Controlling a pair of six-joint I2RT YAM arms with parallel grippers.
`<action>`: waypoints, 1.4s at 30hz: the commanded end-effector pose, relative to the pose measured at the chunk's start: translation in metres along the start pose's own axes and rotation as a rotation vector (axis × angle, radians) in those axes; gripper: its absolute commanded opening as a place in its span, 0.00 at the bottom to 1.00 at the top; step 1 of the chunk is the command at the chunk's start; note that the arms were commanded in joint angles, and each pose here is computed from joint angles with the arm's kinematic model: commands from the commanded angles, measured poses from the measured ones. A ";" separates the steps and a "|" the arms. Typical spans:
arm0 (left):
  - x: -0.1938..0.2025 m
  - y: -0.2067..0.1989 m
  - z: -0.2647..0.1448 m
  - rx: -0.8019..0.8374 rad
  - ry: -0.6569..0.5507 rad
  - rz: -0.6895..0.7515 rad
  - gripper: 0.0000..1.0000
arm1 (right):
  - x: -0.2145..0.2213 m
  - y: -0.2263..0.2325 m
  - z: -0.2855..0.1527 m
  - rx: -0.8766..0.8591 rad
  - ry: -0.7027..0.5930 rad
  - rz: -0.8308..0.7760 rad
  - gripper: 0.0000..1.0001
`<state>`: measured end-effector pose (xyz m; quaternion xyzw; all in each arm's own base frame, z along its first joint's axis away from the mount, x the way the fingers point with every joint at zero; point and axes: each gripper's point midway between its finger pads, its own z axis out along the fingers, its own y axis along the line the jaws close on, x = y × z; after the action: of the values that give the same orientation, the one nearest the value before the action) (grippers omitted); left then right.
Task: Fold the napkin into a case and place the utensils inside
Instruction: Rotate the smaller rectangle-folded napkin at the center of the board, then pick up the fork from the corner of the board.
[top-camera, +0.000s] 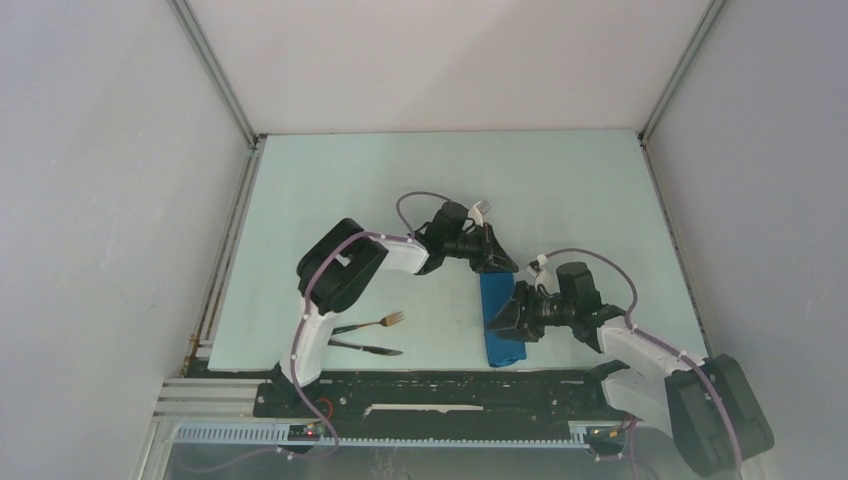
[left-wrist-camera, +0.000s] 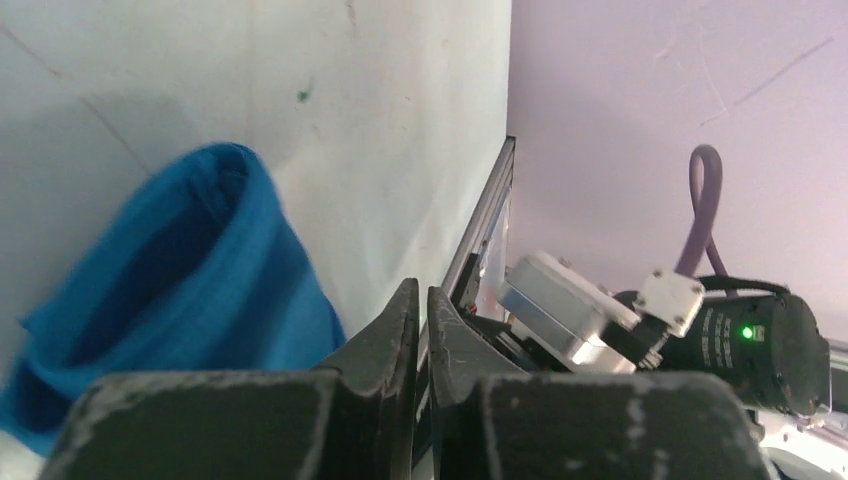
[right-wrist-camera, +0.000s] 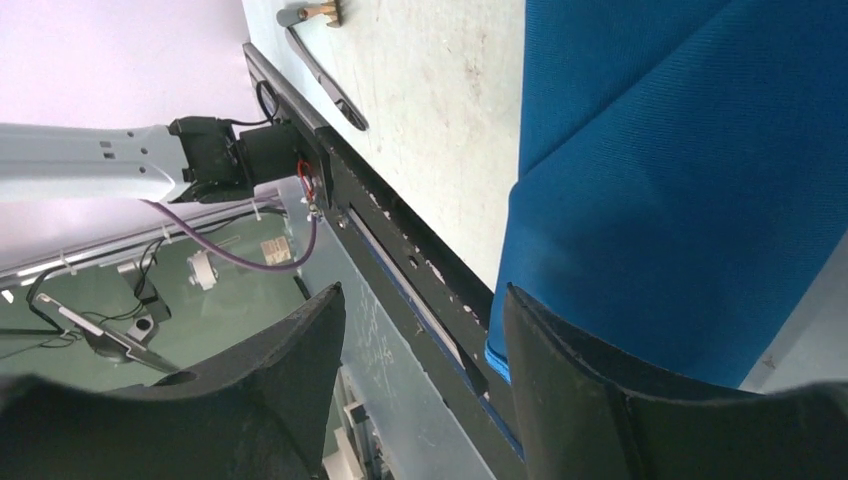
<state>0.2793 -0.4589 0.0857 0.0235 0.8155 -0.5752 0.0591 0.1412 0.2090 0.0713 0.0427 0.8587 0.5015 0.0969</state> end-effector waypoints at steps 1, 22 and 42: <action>-0.022 0.011 0.008 0.053 -0.022 -0.036 0.11 | -0.003 0.001 0.002 -0.082 -0.006 -0.043 0.67; -0.044 0.013 0.001 -0.060 0.010 0.057 0.29 | 0.020 -0.019 0.010 -0.008 0.018 -0.021 0.73; 0.033 0.042 -0.365 -1.312 -0.073 0.495 0.74 | -0.014 0.067 -0.013 0.004 -0.057 -0.374 0.88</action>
<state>0.2509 -0.1870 0.1969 0.1261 0.9456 -0.1415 0.2645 0.1535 0.2301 0.1392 -0.0845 0.8496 0.4739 0.2157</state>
